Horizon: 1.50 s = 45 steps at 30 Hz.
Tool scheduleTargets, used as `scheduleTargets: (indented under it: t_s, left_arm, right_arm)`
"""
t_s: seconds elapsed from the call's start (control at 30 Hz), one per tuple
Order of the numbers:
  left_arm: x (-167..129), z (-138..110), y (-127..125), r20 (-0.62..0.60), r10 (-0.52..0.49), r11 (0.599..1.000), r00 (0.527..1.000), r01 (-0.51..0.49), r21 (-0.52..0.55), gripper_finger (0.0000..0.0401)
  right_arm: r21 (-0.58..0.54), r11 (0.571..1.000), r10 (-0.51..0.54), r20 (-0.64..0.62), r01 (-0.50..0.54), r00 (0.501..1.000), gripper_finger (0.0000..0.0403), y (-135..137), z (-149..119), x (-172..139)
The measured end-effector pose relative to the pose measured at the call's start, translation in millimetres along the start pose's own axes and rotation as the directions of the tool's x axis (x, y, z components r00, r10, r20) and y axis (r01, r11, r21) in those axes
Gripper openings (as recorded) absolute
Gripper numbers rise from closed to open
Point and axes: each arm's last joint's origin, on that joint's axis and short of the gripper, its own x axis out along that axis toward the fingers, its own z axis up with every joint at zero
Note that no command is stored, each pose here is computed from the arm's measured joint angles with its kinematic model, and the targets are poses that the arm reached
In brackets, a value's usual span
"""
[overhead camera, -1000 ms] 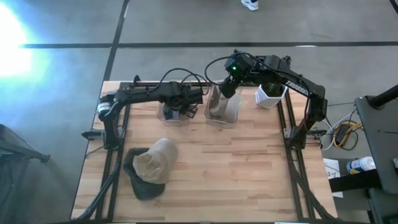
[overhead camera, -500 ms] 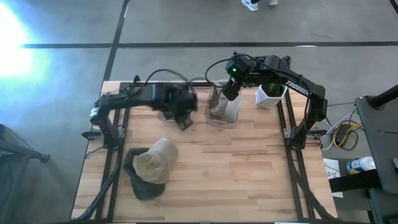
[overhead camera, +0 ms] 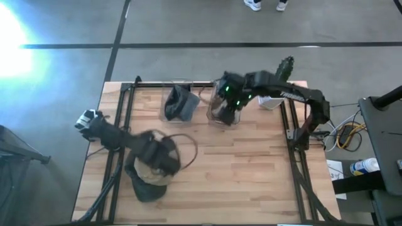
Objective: Pick & Place hat
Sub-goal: Put the brown cap into the right transparent bin
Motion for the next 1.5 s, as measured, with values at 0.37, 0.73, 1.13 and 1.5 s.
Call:
scheduleTargets:
  t_s: [0.37,0.73,1.13,1.5]
  left_arm:
    - [59.4,-66.4,-20.2,-0.049,-0.053,0.921,0.997,0.029,-0.387,0.0158]
    - [131.1,-78.1,-26.2,0.128,-0.153,0.884,0.98,0.193,-0.426,0.0158]
    - [154.2,-77.3,-50.3,0.249,-0.283,0.944,0.926,0.222,0.246,0.0155]
    - [152.5,-32.9,-52.5,0.421,-0.334,0.916,0.843,0.186,0.355,0.0155]
  right_arm:
    - [0.02,0.94,0.34,0.0,-0.34,0.941,0.0226,54.3,-33.8,97.8]
    - [0.206,0.891,0.397,0.079,-0.404,0.914,0.0226,41.8,-63.3,157.8]
    - [0.298,0.883,0.381,0.0,-0.364,0.924,0.0226,36.8,-95.1,181.3]
    - [0.315,0.854,0.39,0.139,-0.414,0.91,0.0226,45.3,-110.3,192.9]
